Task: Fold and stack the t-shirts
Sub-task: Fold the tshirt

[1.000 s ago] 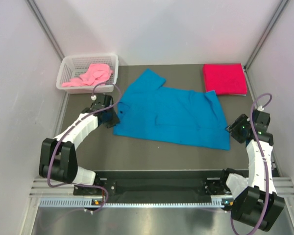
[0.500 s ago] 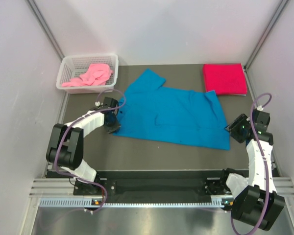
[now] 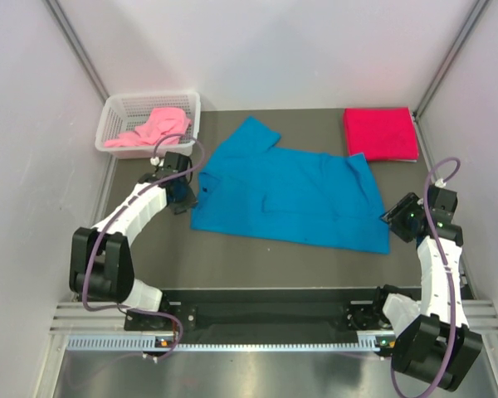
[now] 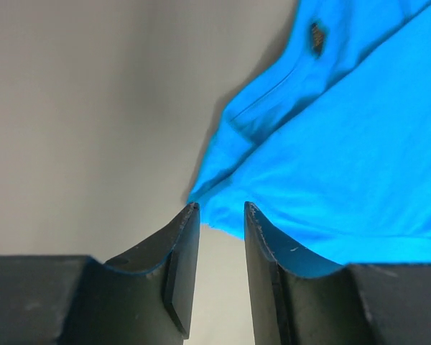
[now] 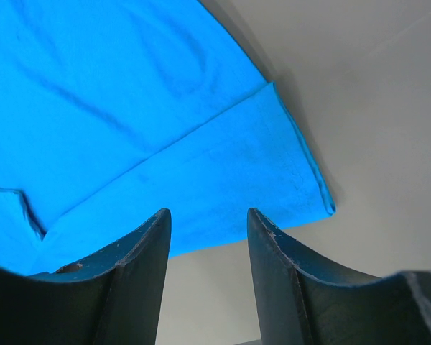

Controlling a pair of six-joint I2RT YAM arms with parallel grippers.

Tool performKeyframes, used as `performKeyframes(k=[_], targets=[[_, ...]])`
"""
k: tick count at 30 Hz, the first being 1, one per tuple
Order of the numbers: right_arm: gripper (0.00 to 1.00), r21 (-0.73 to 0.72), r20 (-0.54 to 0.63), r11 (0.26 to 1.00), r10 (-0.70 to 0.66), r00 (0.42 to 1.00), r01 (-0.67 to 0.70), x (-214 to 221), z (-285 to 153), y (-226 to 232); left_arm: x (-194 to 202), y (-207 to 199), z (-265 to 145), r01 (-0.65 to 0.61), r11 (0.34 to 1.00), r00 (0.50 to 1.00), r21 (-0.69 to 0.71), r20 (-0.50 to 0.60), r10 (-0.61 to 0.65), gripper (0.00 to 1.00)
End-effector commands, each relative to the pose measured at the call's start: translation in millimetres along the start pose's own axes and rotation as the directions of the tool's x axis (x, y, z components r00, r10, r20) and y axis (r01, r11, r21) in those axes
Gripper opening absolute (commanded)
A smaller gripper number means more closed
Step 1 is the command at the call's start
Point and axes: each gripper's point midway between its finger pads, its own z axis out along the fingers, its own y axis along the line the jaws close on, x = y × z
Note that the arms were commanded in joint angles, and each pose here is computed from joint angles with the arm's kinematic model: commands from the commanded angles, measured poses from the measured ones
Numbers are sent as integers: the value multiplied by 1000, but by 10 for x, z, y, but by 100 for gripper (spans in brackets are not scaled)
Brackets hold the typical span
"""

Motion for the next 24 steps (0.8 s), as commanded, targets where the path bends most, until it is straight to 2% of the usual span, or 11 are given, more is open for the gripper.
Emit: performKeyframes(k=[1,5,7,13,24], targets=[[47,-43,51,999,-17,999,19,-128,-82,112,236,109,11,71,997,995,43,-79,-67,36],[47,-44,49,999,-22,999,24,-123,-95,114,395,47,99,148,979,985,142,-110,-133,36],[47,-47,49,999,-22,999,24,-120,-95,118,346,-13,112,173,969,984,177,-84,-160,36],[47,-45,45,999,-24,999,26,-102,-86,105,364,31,171,203,963,979,176,-51,-197,36],[47,-36,45,999,-26,999,28,-110,-68,88,431,83,310,220,966,975,134,-67,-212,34]])
